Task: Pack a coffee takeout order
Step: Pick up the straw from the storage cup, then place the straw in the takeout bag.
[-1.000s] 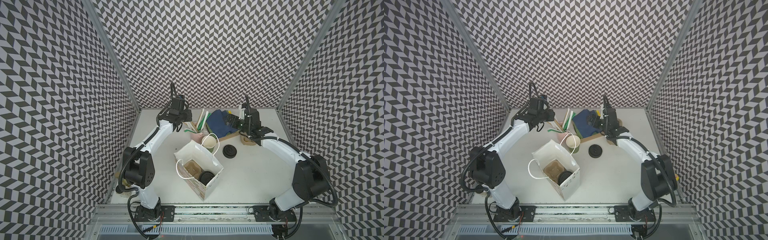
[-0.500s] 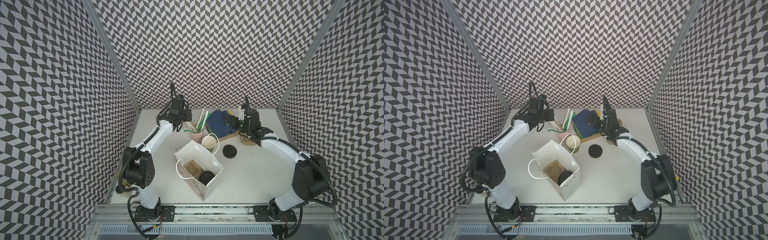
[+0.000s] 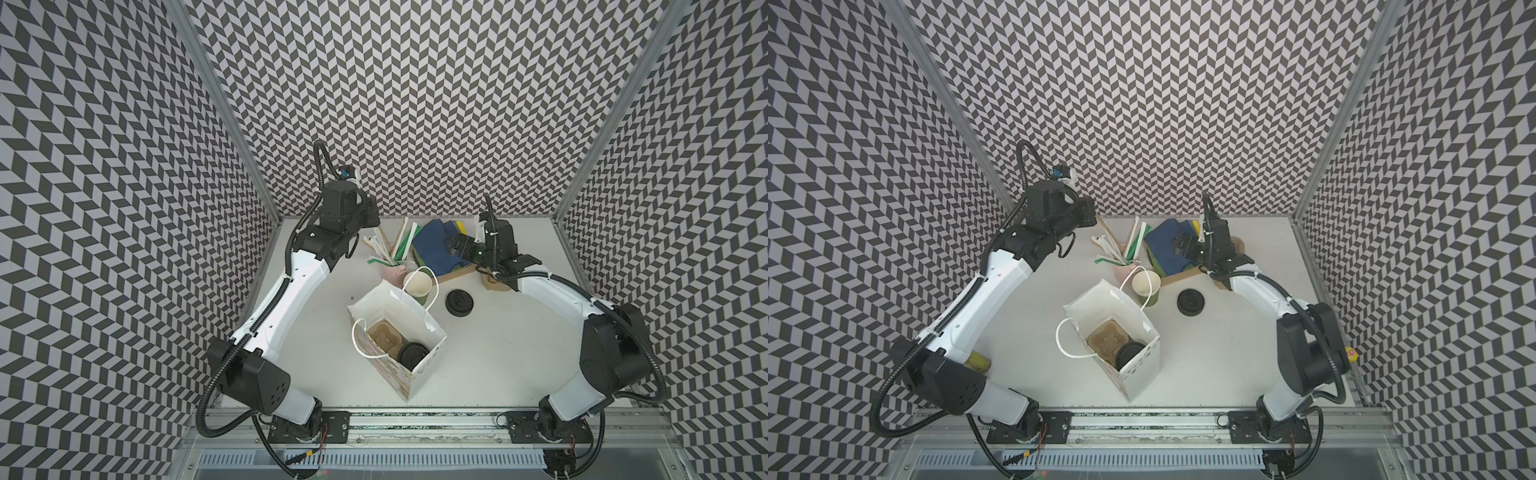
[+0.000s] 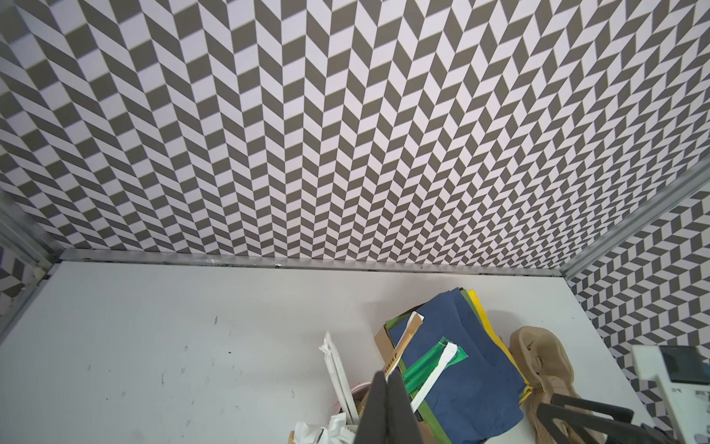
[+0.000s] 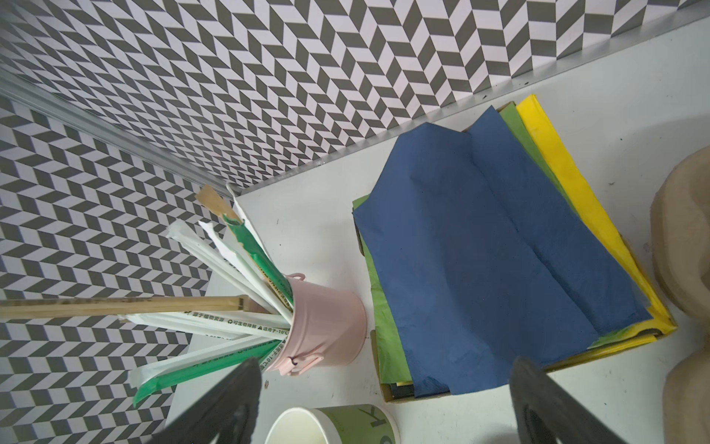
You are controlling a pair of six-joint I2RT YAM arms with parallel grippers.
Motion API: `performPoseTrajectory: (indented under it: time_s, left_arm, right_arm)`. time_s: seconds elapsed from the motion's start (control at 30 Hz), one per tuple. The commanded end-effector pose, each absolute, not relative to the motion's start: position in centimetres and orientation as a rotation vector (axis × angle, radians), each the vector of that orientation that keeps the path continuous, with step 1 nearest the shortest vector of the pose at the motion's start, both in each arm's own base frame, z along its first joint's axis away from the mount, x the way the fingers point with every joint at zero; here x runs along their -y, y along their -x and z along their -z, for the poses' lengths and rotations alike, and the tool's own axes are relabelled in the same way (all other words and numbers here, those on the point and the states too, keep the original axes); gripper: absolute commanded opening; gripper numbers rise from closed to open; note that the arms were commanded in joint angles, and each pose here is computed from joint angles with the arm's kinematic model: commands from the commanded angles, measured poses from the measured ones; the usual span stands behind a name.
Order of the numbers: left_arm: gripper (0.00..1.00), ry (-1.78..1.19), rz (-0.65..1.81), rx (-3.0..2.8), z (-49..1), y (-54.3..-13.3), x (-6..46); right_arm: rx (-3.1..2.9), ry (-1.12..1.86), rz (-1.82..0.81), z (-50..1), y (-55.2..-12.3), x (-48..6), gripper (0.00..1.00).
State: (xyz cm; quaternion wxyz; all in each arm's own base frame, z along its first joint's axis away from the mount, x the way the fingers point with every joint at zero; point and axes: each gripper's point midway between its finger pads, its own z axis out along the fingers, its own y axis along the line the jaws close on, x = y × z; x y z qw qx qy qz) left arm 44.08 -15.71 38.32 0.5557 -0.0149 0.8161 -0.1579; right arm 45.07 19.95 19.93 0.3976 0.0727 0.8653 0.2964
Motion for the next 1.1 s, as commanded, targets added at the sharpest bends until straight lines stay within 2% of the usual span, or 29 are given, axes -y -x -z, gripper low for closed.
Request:
performPoseTrajectory:
  time_s: [0.0,0.27,0.43,0.63,0.73,0.83,0.93,1.07]
  left_arm:
    - [0.00,0.078,0.336,-1.881,-41.5,-41.6,14.0]
    - [0.00,0.057,0.335,-1.727,-49.9,-33.1,13.2]
    - [0.00,0.040,0.396,-1.685,-52.5,-28.7,12.2]
    - [0.00,-0.039,0.533,-1.727,-52.5,-25.7,14.4]
    - [0.00,-0.078,0.559,-1.760,-51.8,-24.9,15.7]
    - [0.00,-0.078,0.570,-1.813,-50.1,-24.8,16.6]
    - [0.00,-0.088,0.581,-1.854,-48.4,-24.6,17.5]
    - [0.00,-0.085,0.602,-1.868,-47.9,-23.9,17.5]
  right_arm:
    - [-2.152,-0.157,-0.729,-21.1,-46.0,-20.2,0.99]
    - [-2.277,-0.130,-0.608,-17.2,-47.6,-20.8,0.97]
    - [-2.288,-0.121,-0.506,-16.2,-48.4,-20.9,0.91]
    - [-2.331,-0.119,-0.439,-14.6,-49.2,-20.7,0.77]
    - [-2.333,-0.112,-0.428,-14.3,-49.0,-20.8,0.62]
    - [-2.328,-0.114,-0.405,-14.3,-48.9,-20.6,0.60]
    - [-2.337,-0.111,-0.395,-13.8,-48.9,-20.6,0.50]
    - [-2.345,-0.116,-0.390,-13.3,-48.9,-20.5,0.44]
